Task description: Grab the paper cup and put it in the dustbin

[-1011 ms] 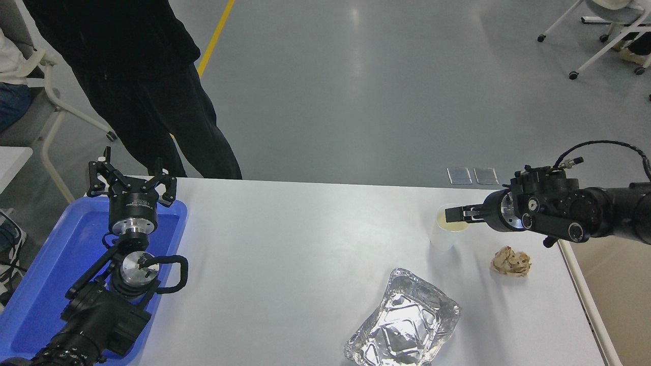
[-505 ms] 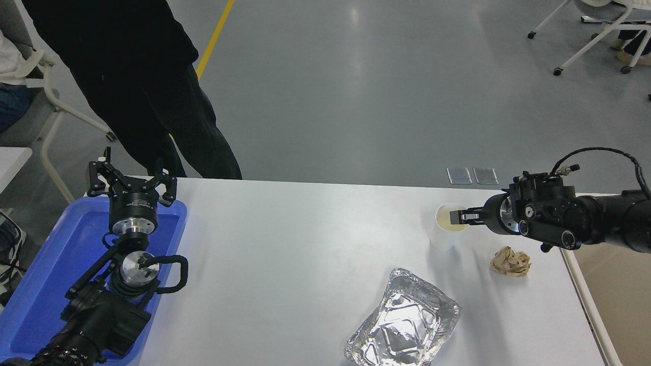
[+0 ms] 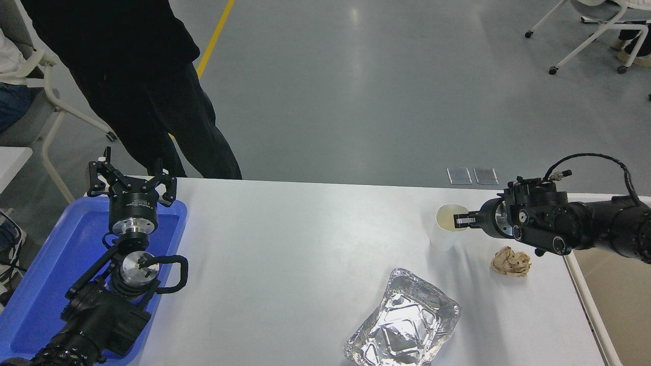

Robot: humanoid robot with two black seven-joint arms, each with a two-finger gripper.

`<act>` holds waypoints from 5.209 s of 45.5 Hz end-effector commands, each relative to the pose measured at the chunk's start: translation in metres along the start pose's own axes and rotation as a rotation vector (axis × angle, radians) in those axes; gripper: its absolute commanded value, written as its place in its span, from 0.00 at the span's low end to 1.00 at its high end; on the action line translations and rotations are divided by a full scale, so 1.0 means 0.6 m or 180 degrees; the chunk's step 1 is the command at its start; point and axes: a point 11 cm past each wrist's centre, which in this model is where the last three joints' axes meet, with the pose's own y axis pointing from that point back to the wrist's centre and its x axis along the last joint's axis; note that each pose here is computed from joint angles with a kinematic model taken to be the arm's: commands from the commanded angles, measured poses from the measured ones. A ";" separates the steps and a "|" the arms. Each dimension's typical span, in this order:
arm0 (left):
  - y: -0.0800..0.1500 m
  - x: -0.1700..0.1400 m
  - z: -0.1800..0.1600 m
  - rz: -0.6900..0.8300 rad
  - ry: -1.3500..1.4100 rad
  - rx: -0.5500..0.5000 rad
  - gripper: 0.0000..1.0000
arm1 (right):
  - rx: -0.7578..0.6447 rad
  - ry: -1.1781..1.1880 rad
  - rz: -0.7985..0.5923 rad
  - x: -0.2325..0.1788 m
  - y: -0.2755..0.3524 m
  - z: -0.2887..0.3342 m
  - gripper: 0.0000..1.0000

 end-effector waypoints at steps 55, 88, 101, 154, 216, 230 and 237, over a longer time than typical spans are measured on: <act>0.001 0.001 0.000 0.0003 0.0002 -0.0003 0.99 | 0.0264 -0.0146 0.0432 0.267 0.414 0.063 0.00; 0.000 0.000 0.001 -0.0004 -0.0005 -0.0001 0.99 | 0.0081 -0.2291 0.2104 0.283 0.509 0.306 0.00; 0.000 0.000 0.001 -0.0002 -0.0001 -0.0002 0.99 | -0.0731 -0.3884 0.2888 0.180 0.478 0.483 0.00; 0.000 0.000 0.000 0.0003 0.0001 0.0001 0.99 | -0.1412 -0.6099 0.2368 -0.241 0.128 0.482 0.00; 0.000 0.000 0.000 0.0003 0.0001 0.0001 0.99 | -0.1234 -0.6329 0.2297 -0.244 0.109 0.461 1.00; 0.000 0.000 0.000 0.0003 0.0001 -0.0004 0.99 | -0.0792 -0.6069 0.2416 -0.111 0.149 0.480 1.00; 0.000 0.000 0.000 0.0003 0.0001 0.0001 0.99 | -0.0515 -0.5762 0.2210 -0.058 0.160 0.459 1.00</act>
